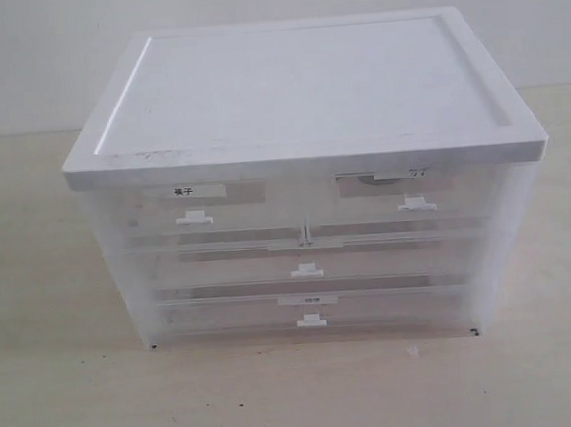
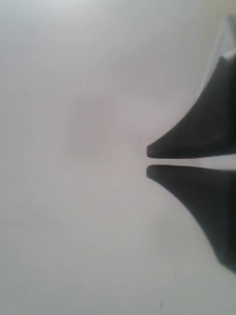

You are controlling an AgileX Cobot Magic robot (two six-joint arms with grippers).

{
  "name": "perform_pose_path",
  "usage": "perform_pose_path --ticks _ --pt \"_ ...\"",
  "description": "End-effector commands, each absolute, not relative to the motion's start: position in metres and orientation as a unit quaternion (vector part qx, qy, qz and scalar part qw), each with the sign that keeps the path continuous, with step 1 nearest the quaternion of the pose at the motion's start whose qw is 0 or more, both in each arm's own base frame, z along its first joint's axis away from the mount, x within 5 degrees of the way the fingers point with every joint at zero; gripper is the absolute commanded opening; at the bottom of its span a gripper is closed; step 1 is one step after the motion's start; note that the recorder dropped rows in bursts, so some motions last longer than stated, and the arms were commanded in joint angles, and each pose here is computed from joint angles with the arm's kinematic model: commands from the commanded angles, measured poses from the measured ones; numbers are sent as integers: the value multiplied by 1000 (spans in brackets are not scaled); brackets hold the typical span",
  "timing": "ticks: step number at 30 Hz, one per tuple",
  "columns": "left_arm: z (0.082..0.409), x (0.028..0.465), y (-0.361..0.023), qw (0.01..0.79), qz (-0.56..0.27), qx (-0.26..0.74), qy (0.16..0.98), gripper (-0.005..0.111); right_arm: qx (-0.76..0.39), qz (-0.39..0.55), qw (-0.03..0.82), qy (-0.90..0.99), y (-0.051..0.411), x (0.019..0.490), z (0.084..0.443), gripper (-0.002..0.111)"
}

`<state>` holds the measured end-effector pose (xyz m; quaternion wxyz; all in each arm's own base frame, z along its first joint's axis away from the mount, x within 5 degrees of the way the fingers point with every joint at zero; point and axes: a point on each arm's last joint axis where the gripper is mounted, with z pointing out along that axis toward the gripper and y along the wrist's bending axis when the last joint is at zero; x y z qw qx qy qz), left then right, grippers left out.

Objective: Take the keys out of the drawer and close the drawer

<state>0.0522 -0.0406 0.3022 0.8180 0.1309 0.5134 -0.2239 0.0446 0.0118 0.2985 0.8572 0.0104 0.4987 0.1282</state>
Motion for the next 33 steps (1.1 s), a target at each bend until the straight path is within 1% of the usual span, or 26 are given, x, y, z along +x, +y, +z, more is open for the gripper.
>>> perform_pose_path --ticks 1,4,5,6,7,9,12,14,16,18,25,28,31,33 --pt "285 70 -69 708 -303 299 563 5 -68 162 819 546 27 62 301 0" --pt "257 97 -73 639 -305 338 620 5 -149 222 781 565 44 71 294 0" --pt "249 106 -73 629 -298 344 630 5 -168 237 767 573 48 75 291 0" --pt "241 118 -74 617 -309 348 635 5 -191 250 744 590 52 82 285 0" --pt "235 126 -76 610 -331 356 626 5 -192 248 727 610 52 89 280 0" --pt "221 139 -81 603 -342 376 615 5 -192 247 696 646 52 103 270 0" --pt "197 162 -91 611 -320 375 619 5 -205 266 653 678 54 119 256 0" --pt "180 172 -103 608 -299 407 613 5 -225 282 630 688 57 129 246 0" --pt "173 187 -111 620 -273 398 618 5 -236 307 610 691 60 137 238 0" --pt "166 200 -116 625 -255 391 625 5 -235 312 595 703 60 145 229 0" --pt "165 209 -124 625 -260 399 619 5 -278 322 589 688 68 155 216 0" --pt "165 209 -124 625 -260 399 619 5 -311 295 591 683 78 158 210 0" --pt "165 209 -124 625 -260 399 619 5 -393 245 607 646 94 156 205 8" --pt "165 209 -124 625 -260 399 619 5 -426 189 617 635 101 158 201 14"
